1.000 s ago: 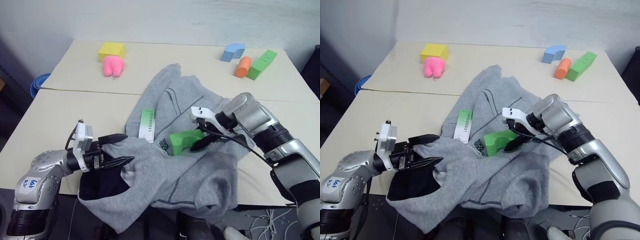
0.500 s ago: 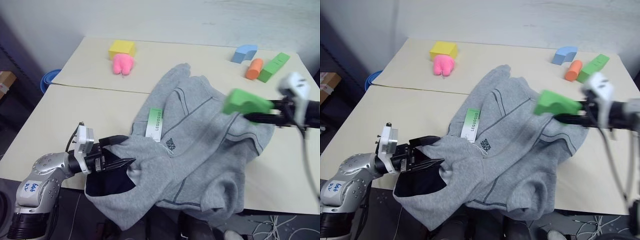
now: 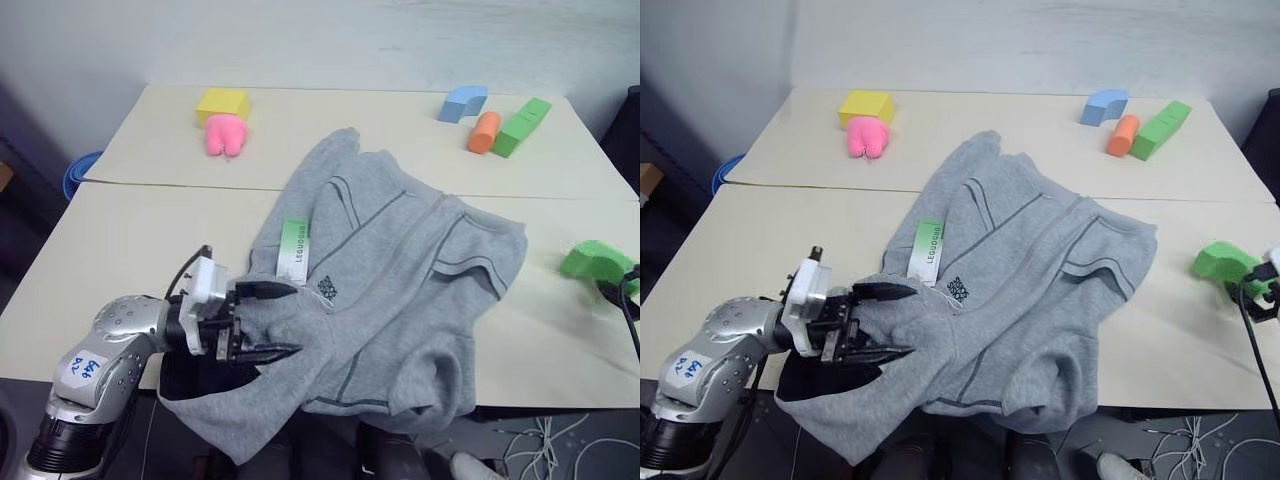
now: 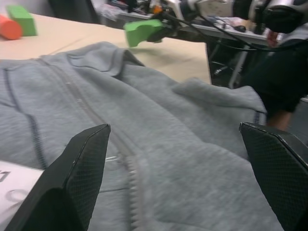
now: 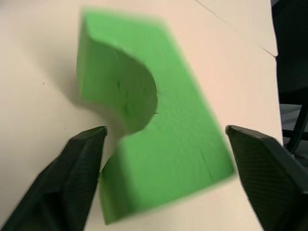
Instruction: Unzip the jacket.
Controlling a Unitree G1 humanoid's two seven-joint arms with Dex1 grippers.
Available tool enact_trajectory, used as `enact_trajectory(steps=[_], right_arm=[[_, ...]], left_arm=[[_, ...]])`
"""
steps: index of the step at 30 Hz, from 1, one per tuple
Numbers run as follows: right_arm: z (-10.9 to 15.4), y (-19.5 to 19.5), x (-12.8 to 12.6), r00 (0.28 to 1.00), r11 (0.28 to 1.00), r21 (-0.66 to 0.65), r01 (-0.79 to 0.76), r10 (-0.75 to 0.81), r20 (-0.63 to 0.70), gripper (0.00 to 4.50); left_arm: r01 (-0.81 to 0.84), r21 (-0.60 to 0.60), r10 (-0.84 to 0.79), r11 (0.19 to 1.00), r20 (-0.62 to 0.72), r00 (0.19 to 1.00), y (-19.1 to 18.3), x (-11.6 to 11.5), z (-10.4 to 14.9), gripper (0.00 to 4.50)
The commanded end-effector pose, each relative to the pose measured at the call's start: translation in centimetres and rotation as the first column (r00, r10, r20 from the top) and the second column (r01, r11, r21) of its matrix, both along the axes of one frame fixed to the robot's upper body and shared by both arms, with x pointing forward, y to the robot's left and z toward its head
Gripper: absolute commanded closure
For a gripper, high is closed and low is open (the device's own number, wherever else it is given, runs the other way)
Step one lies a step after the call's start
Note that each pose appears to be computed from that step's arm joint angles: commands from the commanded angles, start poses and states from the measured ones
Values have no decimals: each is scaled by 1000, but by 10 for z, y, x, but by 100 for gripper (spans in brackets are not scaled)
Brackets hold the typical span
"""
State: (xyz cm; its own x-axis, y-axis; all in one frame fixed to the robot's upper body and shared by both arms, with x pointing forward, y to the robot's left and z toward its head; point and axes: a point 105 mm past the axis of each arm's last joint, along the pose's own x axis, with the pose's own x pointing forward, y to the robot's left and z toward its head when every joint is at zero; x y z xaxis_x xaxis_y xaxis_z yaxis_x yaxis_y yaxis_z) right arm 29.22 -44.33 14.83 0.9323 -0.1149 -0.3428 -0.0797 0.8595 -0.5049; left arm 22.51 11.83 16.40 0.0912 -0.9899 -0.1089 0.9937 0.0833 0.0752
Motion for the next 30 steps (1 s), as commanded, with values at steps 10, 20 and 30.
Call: enact_trajectory(steps=[10,20,30], right_arm=[[45,124,-39,702,709,-17,-705,700,133,3],[21,192,-65,590,585,79,-807,792,156,3],[14,191,-75,613,602,118,-790,774,157,3]], left_arm=[[156,189,-164,969,23,986,2,-40,-10,0],[39,390,-110,920,160,981,1,-25,-72,0],[-85,246,38,965,190,981,5,-1,-55,0]])
